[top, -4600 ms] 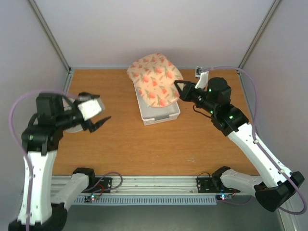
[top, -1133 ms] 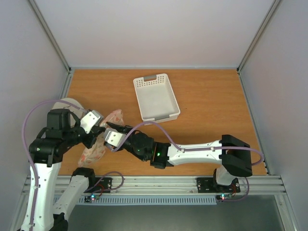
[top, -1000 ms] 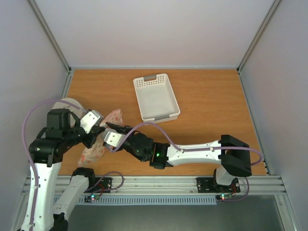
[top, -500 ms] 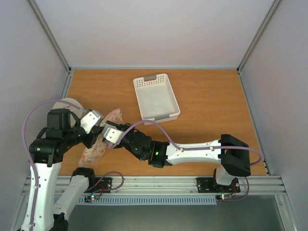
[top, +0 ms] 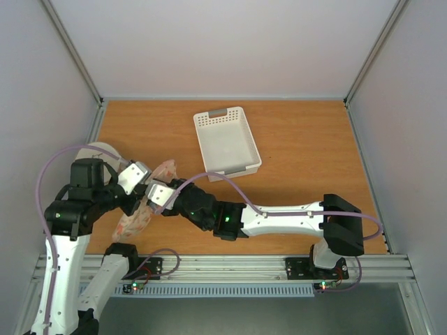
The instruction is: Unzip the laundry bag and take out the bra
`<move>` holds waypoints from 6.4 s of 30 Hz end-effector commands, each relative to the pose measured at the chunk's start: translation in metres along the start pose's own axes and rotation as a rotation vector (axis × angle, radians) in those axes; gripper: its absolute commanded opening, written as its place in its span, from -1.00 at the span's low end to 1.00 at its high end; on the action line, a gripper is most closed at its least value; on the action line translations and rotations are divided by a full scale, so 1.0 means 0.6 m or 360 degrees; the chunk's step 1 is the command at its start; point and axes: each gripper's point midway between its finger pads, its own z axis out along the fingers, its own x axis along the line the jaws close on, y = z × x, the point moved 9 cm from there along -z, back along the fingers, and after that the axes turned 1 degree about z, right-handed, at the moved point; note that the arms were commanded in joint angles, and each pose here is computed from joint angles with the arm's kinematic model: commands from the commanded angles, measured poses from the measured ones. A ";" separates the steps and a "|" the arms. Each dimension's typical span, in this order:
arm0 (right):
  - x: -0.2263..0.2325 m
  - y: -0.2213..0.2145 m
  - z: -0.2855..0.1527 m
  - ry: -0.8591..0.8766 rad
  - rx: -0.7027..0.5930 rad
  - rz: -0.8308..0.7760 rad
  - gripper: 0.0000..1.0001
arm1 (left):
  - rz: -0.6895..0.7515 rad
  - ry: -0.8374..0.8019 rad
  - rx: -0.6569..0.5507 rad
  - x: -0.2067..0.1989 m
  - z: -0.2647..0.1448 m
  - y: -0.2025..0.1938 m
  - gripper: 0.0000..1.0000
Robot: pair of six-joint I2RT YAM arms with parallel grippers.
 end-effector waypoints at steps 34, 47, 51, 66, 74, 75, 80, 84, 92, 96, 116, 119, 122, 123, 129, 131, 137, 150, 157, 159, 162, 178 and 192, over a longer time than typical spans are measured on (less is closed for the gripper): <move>-0.095 -0.094 -0.048 0.0927 0.0340 0.1039 -0.98 | 0.0826 -0.0355 0.0028 -0.028 0.066 -0.088 0.44; -0.091 -0.037 -0.021 0.0832 0.0352 0.1343 -0.98 | 0.0226 -0.0333 -0.0064 -0.031 0.032 -0.007 0.51; -0.090 -0.016 -0.019 0.0843 0.0355 0.1334 -0.98 | 0.0223 -0.0282 0.0057 -0.025 0.059 0.001 0.43; -0.106 -0.028 -0.036 0.0817 0.0372 0.1283 -0.98 | 0.0465 -0.0161 0.0067 -0.015 0.065 -0.005 -0.99; -0.130 -0.086 -0.055 0.0770 0.0463 0.1274 -0.98 | 0.0933 -0.0107 -0.0050 -0.030 0.060 -0.037 -0.99; -0.133 -0.094 -0.058 0.0775 0.0473 0.1283 -0.98 | 0.0963 -0.0128 -0.0046 -0.031 0.062 -0.040 -0.99; -0.145 -0.130 -0.070 0.0790 0.0523 0.1260 -0.98 | 0.1127 -0.0248 -0.0092 -0.044 0.066 -0.052 -0.99; -0.167 -0.175 -0.076 0.0767 0.0558 0.1330 -0.98 | 0.1181 -0.0359 -0.0177 -0.057 0.064 -0.055 -0.99; -0.156 -0.183 -0.074 0.0866 0.0542 0.1394 -0.98 | 0.1053 -0.0394 -0.0145 -0.055 0.089 -0.076 -0.41; -0.155 -0.155 -0.074 0.0870 0.0473 0.1417 -0.98 | 0.1015 -0.0476 -0.0140 -0.066 0.084 -0.087 0.24; -0.108 -0.025 -0.045 0.0726 0.0410 0.1438 -0.98 | 0.0055 -0.0243 -0.0200 -0.031 0.052 0.011 0.45; -0.100 -0.023 -0.043 0.0741 0.0422 0.1405 -0.98 | 0.0203 -0.0240 -0.0227 -0.035 0.045 0.011 0.39; -0.093 -0.017 -0.045 0.0800 0.0404 0.1381 -0.98 | 0.0351 -0.0222 -0.0269 -0.038 0.041 0.010 0.35; -0.091 -0.015 -0.046 0.0815 0.0396 0.1367 -0.98 | 0.0383 -0.0204 -0.0267 -0.036 0.042 0.009 0.26; -0.090 -0.004 -0.053 0.0859 0.0364 0.1295 -0.98 | 0.0538 -0.0208 -0.0211 -0.038 0.043 -0.001 -0.51; -0.090 -0.004 -0.055 0.0866 0.0361 0.1282 -0.98 | 0.0578 -0.0250 -0.0226 -0.044 0.038 -0.003 -0.70; -0.097 -0.023 -0.059 0.0847 0.0391 0.1277 -0.98 | 0.0667 -0.0244 -0.0249 -0.051 0.033 -0.015 -0.99; -0.118 -0.135 -0.088 0.0688 0.0578 0.1366 -0.98 | 0.0836 -0.0429 -0.0322 -0.080 0.021 -0.040 -0.99; -0.127 -0.181 -0.096 0.0625 0.0636 0.1409 -0.98 | 0.0850 -0.0441 -0.0368 -0.086 0.013 -0.040 -0.99; -0.129 -0.196 -0.097 0.0615 0.0653 0.1421 -0.98 | 0.0844 -0.0449 -0.0386 -0.088 0.011 -0.040 -0.99; -0.129 -0.226 -0.097 0.0598 0.0708 0.1453 -0.98 | 0.0817 -0.0460 -0.0416 -0.090 0.008 -0.038 -0.99; -0.124 -0.188 -0.094 0.0686 0.0626 0.1479 -0.98 | 0.0710 -0.0457 -0.0314 -0.086 0.044 -0.078 -0.02; -0.101 -0.058 -0.077 0.0583 0.0502 0.1458 -0.98 | 0.0101 -0.0476 -0.0370 -0.065 0.036 -0.006 0.55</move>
